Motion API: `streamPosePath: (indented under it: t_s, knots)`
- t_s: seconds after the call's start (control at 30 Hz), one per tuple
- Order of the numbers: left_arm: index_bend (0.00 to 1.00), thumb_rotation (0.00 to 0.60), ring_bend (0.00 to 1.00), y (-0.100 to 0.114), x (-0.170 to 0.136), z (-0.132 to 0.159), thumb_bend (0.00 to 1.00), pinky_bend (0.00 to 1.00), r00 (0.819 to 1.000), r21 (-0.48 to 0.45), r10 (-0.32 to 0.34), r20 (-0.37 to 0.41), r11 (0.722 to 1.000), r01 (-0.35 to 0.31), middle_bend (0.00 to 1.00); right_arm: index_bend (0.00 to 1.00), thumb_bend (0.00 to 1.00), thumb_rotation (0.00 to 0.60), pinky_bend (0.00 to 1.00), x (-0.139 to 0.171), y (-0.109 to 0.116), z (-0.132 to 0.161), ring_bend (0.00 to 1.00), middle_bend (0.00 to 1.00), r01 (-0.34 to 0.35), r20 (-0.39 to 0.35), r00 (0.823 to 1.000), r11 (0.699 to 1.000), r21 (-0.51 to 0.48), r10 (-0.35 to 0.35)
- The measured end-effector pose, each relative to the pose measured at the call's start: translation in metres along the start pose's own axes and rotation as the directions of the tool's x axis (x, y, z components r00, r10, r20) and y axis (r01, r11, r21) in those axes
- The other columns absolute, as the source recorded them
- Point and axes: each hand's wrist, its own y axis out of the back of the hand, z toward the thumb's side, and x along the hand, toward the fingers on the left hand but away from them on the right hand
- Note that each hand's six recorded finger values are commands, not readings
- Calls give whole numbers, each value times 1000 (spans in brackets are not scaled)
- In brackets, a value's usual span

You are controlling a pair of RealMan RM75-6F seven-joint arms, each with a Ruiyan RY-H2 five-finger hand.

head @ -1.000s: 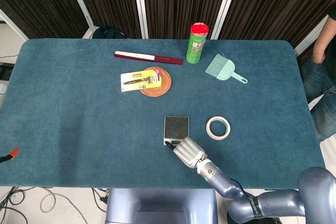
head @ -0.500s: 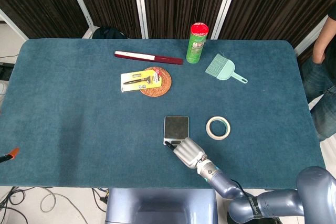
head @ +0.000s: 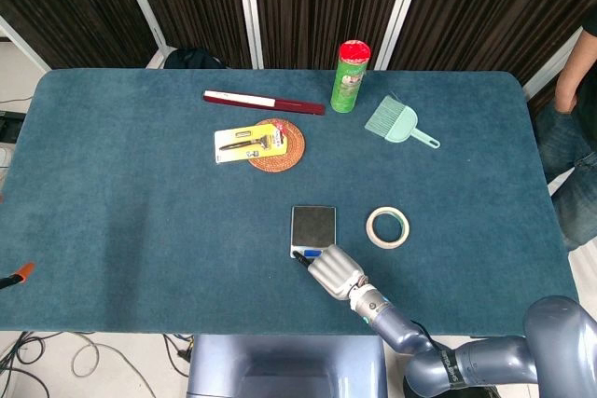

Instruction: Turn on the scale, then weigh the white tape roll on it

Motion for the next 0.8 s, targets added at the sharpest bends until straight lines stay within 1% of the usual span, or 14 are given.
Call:
streamPosePath:
  t_s: [0.17,0.3,0.4,0.47,0.53,0.57,0.63,0.67,0.7,0.73,0.8]
  knots:
    - [0,600,0,0,0,0,30,0,1000,0,0,-1,1000,0,0,202,815,600,759,0,-2,1,830,762,-7,-1,1000,1000,0,7]
    - [0,600,0,0,0,0,29,0,1000,0,0,0,1000,0,0,172,816,600,759,0,0,1,830,762,-6,-2,1000,1000,-1,5]
    - [0,600,0,0,0,0,29,0,1000,0,0,-1,1000,0,0,153,815,600,759,0,5,0,830,762,14,5,1000,1000,-5,-14]
    - [0,600,0,0,0,0,29,0,1000,0,0,-1,1000,0,0,145,814,600,759,-1,11,-1,830,762,39,12,999,999,-14,-39]
    - [0,600,0,0,0,0,29,0,1000,-1,0,-1,1000,0,0,134,814,600,759,-1,20,-3,816,761,70,22,997,997,-30,-69]
    - [0,600,0,0,0,0,29,0,1000,0,0,-1,1000,0,0,127,815,600,759,-1,23,-4,795,745,82,26,996,996,-37,-81]
    - [0,600,0,0,0,0,29,0,1000,0,-2,-1,1000,2,0,115,815,600,759,0,31,-7,734,678,107,36,994,993,-43,-105]
    - [0,600,0,0,0,0,29,0,1000,0,-2,-1,1000,2,0,104,815,600,749,0,33,-9,684,614,116,41,993,992,-45,-114]
    - [0,600,0,0,0,0,29,0,1000,0,-2,-1,1000,2,0,91,812,600,714,1,36,-10,632,554,126,47,991,991,-48,-124]
    - [0,600,0,0,0,0,29,0,1000,0,-2,0,1000,2,0,81,797,600,657,1,40,-13,585,503,140,56,989,989,-56,-136]
    - [0,600,0,0,0,0,29,0,1000,-1,0,0,1000,0,0,56,705,600,436,2,44,-16,449,355,155,67,986,985,-74,-150]
